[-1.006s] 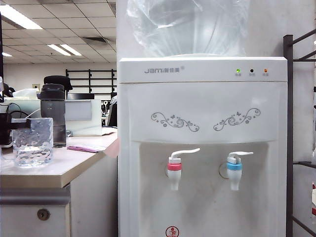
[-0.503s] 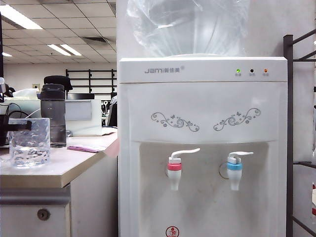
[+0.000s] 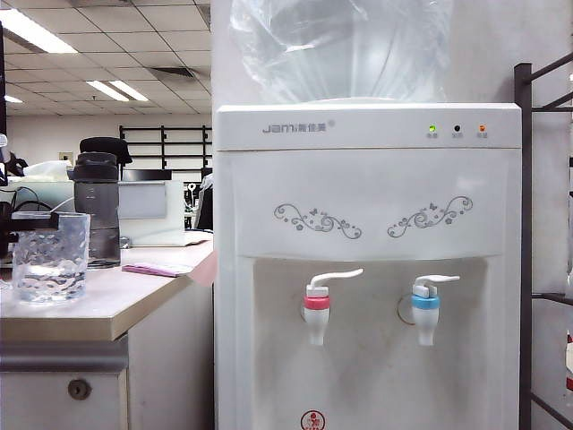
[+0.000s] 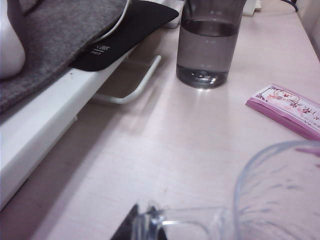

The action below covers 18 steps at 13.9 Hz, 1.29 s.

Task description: Pick up the plastic mug from the left desk, go to the cold water outlet of the water dispenser, press the vertical switch to get some water, then put the mug back on the desk.

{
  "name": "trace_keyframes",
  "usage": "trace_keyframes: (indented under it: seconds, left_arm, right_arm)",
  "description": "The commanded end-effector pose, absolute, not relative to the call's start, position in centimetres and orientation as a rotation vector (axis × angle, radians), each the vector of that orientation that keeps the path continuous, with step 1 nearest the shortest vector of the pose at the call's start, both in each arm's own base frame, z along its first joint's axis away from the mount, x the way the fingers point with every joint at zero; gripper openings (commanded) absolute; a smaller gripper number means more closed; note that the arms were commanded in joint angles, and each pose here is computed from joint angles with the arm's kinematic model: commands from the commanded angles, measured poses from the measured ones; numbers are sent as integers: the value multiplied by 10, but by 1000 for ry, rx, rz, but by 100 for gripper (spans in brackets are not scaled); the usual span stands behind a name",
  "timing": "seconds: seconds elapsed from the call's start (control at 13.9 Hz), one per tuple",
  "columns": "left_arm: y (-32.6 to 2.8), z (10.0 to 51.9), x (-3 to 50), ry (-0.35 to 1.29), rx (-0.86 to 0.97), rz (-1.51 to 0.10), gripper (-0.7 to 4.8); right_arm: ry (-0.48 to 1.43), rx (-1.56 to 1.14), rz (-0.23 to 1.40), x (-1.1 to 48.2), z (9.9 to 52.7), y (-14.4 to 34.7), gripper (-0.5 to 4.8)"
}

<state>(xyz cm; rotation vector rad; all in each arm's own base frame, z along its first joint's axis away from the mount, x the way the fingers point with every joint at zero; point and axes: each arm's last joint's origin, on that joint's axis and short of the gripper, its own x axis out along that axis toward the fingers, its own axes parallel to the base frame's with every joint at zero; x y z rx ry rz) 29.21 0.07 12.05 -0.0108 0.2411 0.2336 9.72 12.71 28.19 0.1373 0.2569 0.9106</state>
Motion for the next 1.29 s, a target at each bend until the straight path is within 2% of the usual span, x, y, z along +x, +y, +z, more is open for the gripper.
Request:
trace_keyframes:
  seconds: [0.07, 0.5, 0.65, 0.79, 1.29]
  left_arm:
    - [0, 120, 292, 247, -1, 216, -6]
    - [-1, 133, 290, 209, -15, 170, -6]
    - [-4, 147, 284, 211, -27, 65, -6]
    - [-5, 160, 278, 214, -47, 39, -6]
    - [-12, 192, 268, 111, -122, -208, -6]
  right_arm:
    - [243, 143, 908, 97, 284, 127, -7]
    - [237, 143, 877, 99, 284, 126, -6]
    - [227, 123, 878, 99, 284, 126, -6]
    - [224, 123, 863, 99, 284, 126, -7]
    - [222, 124, 856, 100, 285, 125, -6]
